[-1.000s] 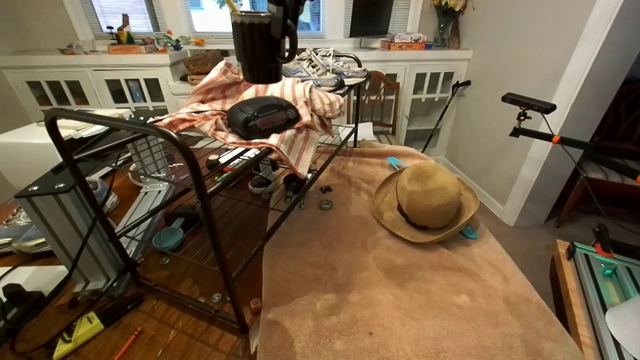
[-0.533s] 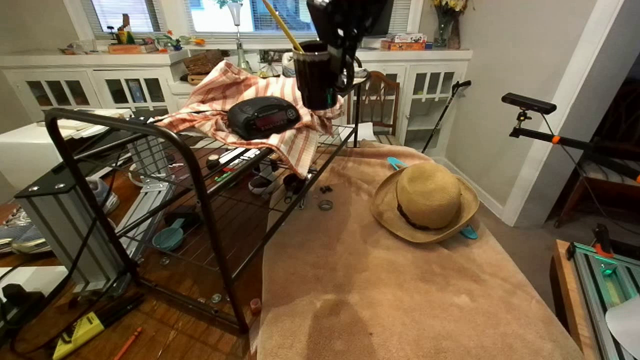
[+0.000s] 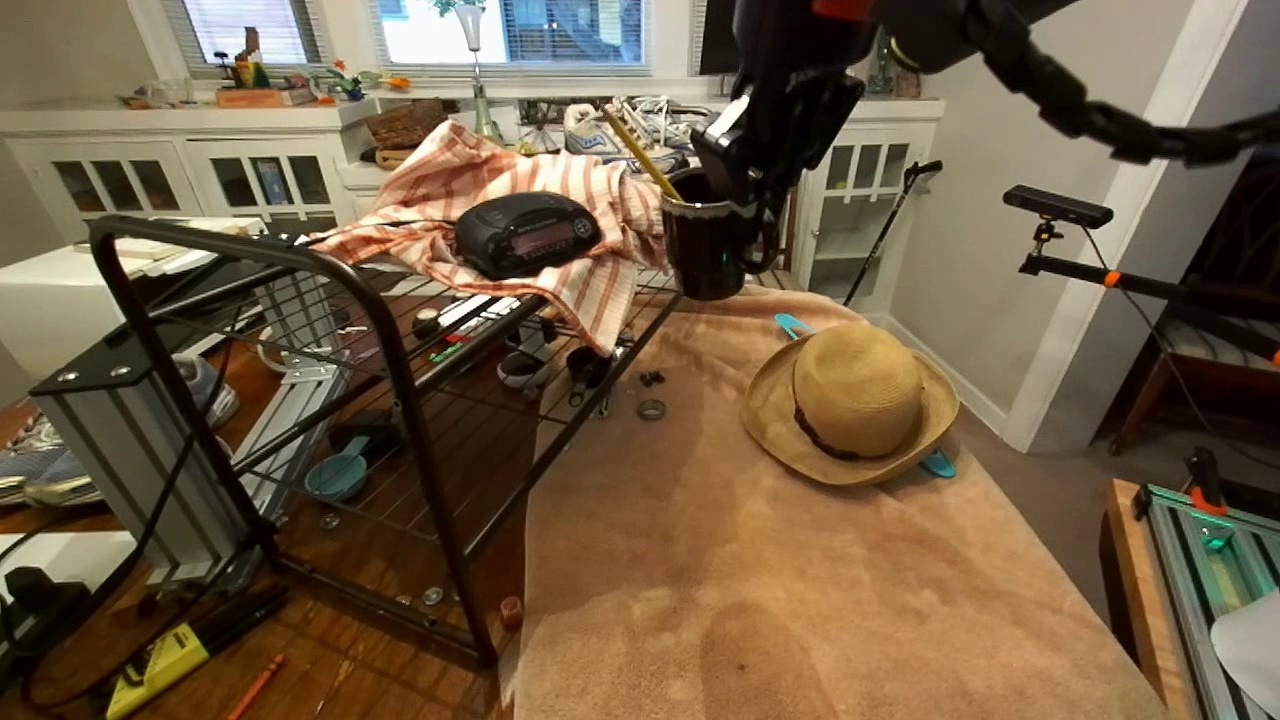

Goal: Remove the black cup from the top rack and put it on the towel on the table

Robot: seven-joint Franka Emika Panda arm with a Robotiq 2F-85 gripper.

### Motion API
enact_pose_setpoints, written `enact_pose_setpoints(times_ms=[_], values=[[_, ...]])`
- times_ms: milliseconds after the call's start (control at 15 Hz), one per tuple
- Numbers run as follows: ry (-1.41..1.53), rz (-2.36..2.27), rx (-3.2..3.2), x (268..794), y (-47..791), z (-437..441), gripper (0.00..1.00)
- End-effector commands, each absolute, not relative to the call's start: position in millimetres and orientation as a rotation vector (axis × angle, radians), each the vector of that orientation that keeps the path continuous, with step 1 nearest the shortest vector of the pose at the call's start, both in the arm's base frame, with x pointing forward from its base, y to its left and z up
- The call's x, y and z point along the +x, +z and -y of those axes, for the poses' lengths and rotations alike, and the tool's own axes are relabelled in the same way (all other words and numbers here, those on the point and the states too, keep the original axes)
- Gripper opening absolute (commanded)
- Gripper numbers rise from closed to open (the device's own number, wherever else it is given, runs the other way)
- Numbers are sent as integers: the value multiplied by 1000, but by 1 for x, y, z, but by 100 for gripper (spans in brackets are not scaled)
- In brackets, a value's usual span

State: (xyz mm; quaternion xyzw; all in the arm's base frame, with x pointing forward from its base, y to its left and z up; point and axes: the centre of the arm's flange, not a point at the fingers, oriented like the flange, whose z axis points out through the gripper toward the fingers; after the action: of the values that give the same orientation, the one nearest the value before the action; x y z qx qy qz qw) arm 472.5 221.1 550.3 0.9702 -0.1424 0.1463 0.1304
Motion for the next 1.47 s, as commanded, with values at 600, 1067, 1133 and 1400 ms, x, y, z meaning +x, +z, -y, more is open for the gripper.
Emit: enact_pose_setpoints(times_ms=[600,1067,1133,1400], values=[[441,629,2890,472,487,-212,4],[404,692,3054,449,415,-193,4],[409,674,3062,445,404,-192,4],[410,617,3053,427,359,-184,4]])
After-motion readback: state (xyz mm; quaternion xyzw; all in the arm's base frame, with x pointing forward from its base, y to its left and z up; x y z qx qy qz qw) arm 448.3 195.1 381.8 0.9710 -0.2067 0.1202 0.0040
